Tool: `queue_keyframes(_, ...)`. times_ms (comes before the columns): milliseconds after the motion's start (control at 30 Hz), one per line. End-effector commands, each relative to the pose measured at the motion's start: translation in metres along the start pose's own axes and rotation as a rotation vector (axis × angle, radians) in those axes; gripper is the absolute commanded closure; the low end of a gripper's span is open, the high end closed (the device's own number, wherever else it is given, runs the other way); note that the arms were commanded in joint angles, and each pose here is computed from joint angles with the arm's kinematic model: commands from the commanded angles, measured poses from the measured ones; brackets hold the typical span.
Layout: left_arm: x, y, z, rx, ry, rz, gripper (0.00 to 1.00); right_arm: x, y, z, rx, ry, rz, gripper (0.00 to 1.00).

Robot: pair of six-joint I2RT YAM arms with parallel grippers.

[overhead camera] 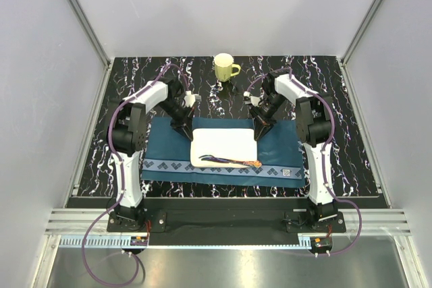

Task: Set the dinner table for one person
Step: Move the plate onto the napkin.

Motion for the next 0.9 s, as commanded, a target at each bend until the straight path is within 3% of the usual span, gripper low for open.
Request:
queue_keyframes(0,-0.018,-0.006,-0.024,0.132,-0.078,-0.055,1.0,0.018,0.003,0.044,-0.164,-0.018,0.076,1.0)
queue_keyframes(367,-0.025,-0.01,-0.019,0.061,-0.072,-0.055,1.0,0.019,0.006,0.042,-0.111,0.003,0.067,1.0)
queue_keyframes(667,-0.04,-0.019,-0.011,0.049,-0.068,-0.059,1.0,0.013,-0.008,0.019,0.038,-0.048,0.029,1.0)
queue_keyframes(700,-0.04,-0.019,-0.011,0.046,-0.067,-0.058,1.0,0.011,-0.009,0.018,0.043,-0.047,0.02,0.97)
queue_keyframes(733,-0.04,-0.02,-0.011,0.044,-0.065,-0.055,1.0,0.01,-0.009,0.019,0.046,-0.05,0.015,0.84)
queue_keyframes(767,-0.039,-0.02,-0.011,0.045,-0.066,-0.052,1.0,0.01,-0.009,0.018,0.047,-0.051,0.01,0.78)
queue_keyframes(867,-0.035,-0.022,-0.01,0.028,-0.064,-0.042,0.8,0.006,-0.008,0.017,0.064,-0.047,-0.003,0.61)
Point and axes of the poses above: each gripper's point midway between its finger pads, its own y axis back along the fingers, its own z axis along the line the jaws close on, x = y × z, the point moved 9 cm from there along y, back along the fingers, and after that the axes turned 9 degrees about -y, right-handed, at the moved point
